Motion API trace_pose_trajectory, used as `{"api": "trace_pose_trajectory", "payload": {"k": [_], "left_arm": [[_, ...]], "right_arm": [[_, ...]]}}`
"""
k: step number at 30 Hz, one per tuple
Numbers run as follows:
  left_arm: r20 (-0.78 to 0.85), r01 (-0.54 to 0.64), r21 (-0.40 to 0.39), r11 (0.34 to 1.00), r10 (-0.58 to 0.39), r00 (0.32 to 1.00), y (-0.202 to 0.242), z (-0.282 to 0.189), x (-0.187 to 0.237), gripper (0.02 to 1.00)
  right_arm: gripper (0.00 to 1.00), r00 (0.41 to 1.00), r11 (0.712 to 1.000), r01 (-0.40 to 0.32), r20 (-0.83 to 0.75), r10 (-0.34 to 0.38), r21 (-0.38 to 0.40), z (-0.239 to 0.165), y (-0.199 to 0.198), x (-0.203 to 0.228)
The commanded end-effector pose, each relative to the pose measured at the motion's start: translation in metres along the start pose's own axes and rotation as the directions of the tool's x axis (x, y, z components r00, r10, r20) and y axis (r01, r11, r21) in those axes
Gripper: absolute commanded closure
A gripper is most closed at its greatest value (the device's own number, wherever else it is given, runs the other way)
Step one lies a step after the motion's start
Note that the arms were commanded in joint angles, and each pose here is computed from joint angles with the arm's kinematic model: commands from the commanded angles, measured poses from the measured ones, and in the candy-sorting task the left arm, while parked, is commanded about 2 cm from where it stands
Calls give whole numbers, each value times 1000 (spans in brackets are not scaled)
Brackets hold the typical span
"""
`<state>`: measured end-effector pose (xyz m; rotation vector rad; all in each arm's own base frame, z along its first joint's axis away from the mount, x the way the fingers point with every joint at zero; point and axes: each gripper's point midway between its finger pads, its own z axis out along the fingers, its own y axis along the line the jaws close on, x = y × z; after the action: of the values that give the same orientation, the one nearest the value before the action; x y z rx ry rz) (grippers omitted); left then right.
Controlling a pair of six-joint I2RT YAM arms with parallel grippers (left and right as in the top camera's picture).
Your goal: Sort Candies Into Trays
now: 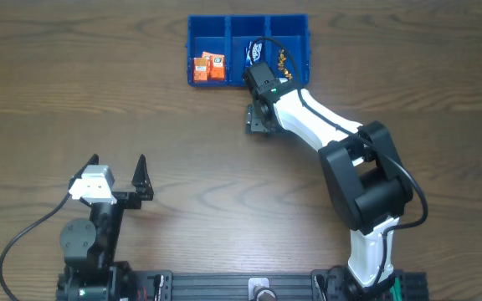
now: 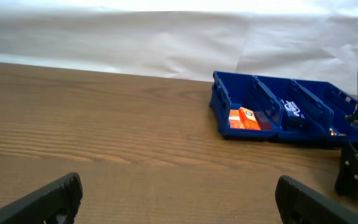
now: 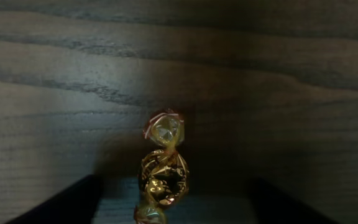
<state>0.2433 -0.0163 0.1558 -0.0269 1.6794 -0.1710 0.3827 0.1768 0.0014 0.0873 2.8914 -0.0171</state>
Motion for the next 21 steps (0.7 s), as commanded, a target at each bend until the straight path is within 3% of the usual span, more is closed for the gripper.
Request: {"api": "trace_pose_trajectory", "payload": {"k": [1, 2, 7, 21], "left_arm": [[-41, 9, 13, 1000, -9, 999, -1, 2, 17, 20], [-41, 9, 13, 1000, -9, 999, -1, 2, 17, 20], [-41, 9, 13, 1000, -9, 999, -1, 2, 17, 20], [-41, 9, 13, 1000, -9, 999, -1, 2, 17, 20]], "right_arm": [[406, 1000, 999, -12, -6, 12, 32, 9, -7, 2], [498, 1000, 999, -13, -3, 13, 30, 9, -6, 1], [654, 1000, 1000, -17, 24, 16, 15, 9, -3, -5], [888, 999, 1000, -19, 45, 19, 3, 5, 0, -11]]}}
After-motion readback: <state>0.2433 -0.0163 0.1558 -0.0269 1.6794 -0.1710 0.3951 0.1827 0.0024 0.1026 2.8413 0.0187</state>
